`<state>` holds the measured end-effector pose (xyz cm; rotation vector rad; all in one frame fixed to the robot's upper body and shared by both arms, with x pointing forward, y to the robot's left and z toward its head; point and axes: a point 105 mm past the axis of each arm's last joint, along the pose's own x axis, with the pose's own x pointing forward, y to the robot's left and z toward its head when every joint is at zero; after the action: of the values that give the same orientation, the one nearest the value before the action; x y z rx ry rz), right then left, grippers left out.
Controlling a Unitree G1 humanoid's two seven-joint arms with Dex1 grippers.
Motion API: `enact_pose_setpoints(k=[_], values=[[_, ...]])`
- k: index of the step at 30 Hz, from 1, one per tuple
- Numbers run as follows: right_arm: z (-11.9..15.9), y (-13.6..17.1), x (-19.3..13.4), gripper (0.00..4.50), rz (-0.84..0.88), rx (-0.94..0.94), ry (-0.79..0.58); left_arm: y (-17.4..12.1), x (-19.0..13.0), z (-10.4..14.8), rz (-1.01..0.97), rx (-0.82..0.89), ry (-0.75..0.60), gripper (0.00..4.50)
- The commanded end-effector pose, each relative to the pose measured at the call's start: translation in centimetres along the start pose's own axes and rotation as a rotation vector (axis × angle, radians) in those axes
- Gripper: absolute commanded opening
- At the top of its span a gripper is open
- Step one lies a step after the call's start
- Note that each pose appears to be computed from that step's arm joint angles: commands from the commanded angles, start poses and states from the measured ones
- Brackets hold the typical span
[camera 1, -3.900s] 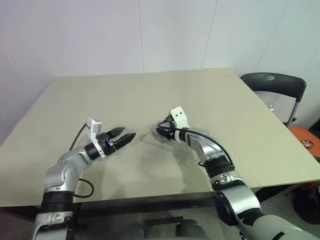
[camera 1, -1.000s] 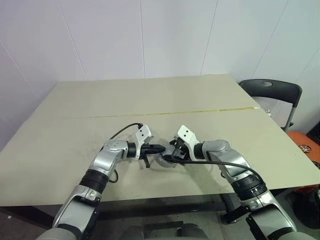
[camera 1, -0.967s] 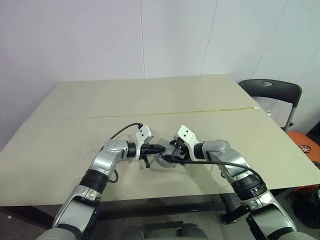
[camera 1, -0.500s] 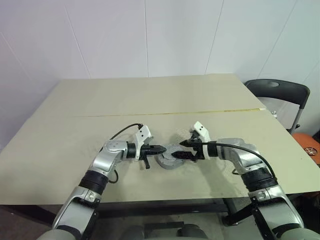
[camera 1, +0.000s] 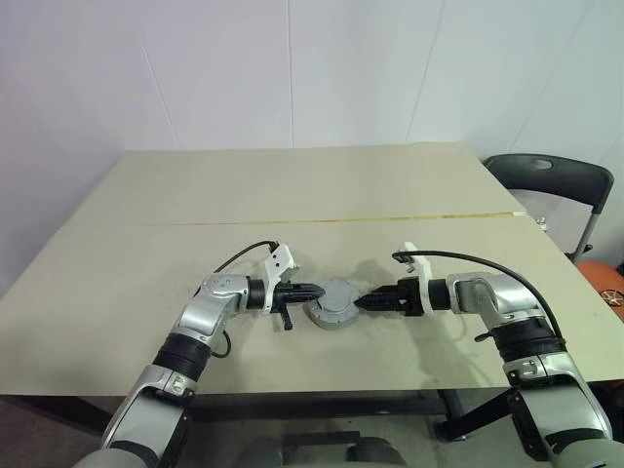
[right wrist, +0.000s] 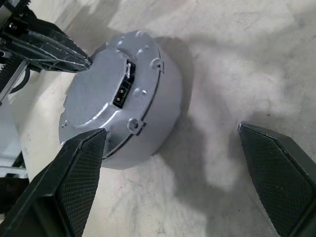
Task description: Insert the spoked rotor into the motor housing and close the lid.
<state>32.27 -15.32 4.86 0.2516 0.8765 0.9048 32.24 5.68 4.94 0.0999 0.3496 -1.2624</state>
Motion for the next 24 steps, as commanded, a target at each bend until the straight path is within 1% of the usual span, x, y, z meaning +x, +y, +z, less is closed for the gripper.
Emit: enact_pose_setpoints(k=[1,5,9,14,20,23,24], values=[[-1.9,-2.0,-1.0,4.49,-0.109,0.085,0.069,-0.6,-0.4,-4.6,-0.004,-0.106,0.148,0.0],[-2.4,-0.6,-0.2,4.49,-0.042,0.14,0.099,-0.6,-0.5,-4.6,-0.005,-0.105,0.151,0.0],[-2.2,2.1,1.7,4.49,0.068,0.19,0.108,-0.5,-0.6,-4.6,-0.003,-0.099,0.157,0.0],[-0.9,6.5,5.4,4.49,0.225,0.234,0.107,-0.2,-0.7,-4.5,-0.001,-0.093,0.16,0.0],[1.0,10.3,10.3,4.49,0.299,0.221,0.105,0.4,-1.2,-4.5,0.01,-0.08,0.177,0.0],[1.6,11.3,10.8,3.87,0.339,0.216,0.092,0.8,-1.4,-4.3,0.019,-0.078,0.176,0.0],[1.6,11.3,10.8,3.58,0.341,0.217,0.092,0.9,-1.5,-4.3,0.023,-0.077,0.175,0.0]])
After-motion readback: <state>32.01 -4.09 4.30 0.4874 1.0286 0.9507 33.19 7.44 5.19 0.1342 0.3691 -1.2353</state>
